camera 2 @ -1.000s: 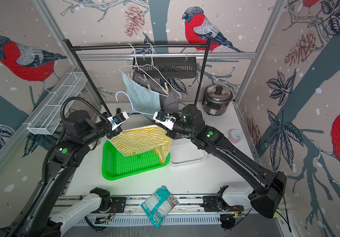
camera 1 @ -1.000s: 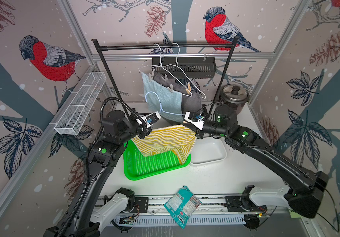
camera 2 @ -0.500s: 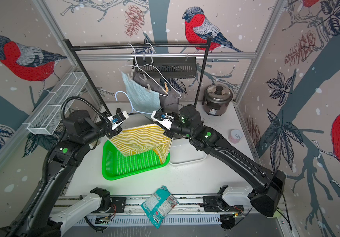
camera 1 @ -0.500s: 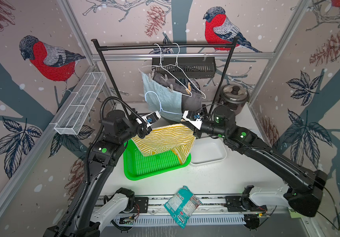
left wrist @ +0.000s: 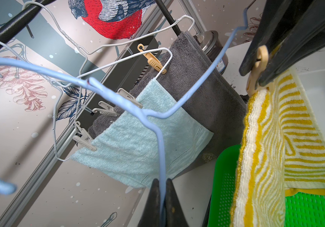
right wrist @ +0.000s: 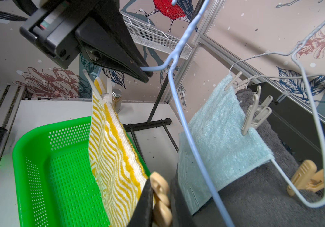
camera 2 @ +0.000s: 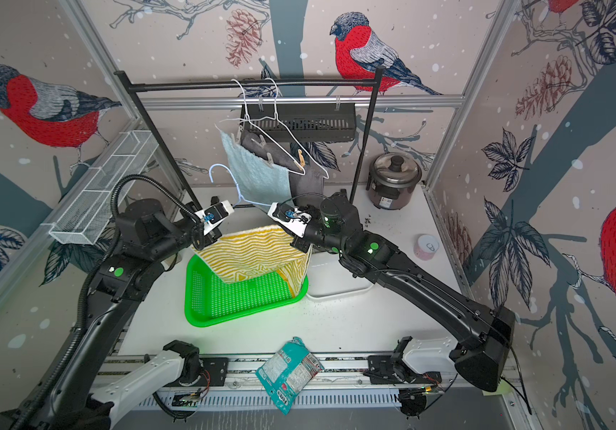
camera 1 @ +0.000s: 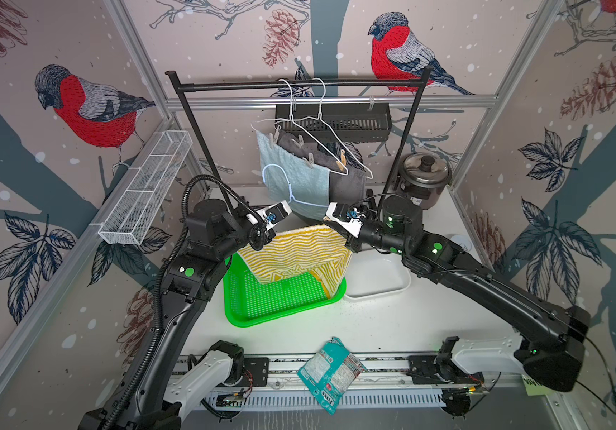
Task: Remove the clothespins securing towels to the hanger
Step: Remove the clothespin from the hanger.
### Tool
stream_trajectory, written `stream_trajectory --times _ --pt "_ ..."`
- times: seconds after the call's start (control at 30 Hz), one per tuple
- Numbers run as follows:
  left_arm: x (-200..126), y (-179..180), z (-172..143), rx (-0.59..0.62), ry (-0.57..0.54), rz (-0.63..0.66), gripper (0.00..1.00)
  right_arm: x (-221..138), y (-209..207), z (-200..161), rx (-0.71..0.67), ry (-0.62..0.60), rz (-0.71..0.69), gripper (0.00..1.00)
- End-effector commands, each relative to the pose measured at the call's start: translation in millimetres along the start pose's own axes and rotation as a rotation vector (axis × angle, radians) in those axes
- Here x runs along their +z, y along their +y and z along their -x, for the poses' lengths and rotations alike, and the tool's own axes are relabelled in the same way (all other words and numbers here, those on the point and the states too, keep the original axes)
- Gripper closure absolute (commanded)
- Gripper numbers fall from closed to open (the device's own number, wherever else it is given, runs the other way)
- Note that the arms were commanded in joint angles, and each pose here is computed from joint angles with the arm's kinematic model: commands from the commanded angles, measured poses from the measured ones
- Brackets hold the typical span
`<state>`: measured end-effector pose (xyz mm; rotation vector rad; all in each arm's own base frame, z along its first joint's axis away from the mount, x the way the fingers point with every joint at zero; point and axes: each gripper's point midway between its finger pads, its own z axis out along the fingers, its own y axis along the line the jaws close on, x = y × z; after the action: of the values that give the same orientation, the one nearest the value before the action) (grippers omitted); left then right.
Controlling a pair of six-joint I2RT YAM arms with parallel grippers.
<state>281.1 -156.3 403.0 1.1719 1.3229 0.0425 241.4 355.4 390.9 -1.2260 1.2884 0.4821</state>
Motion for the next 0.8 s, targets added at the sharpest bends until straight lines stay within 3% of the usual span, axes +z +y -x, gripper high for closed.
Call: stream_trajectory --times 0.0,0.33,0.77 --pt "-0.9 0.9 8.9 0.016 -0.036 -0.002 1.00 -3.0 -15.8 30.7 -0.007 -0.099 -0.079 0.92" --pt "-2.2 3.9 8.2 0.016 -0.027 0.016 1.00 -10.0 -11.0 26.7 0.028 -0.098 -0.076 0.92" --pt "-1.7 6.1 2.8 0.011 -0.001 0.032 1.00 -58.4 -19.5 34.6 0.143 -0.094 -0.145 0.92"
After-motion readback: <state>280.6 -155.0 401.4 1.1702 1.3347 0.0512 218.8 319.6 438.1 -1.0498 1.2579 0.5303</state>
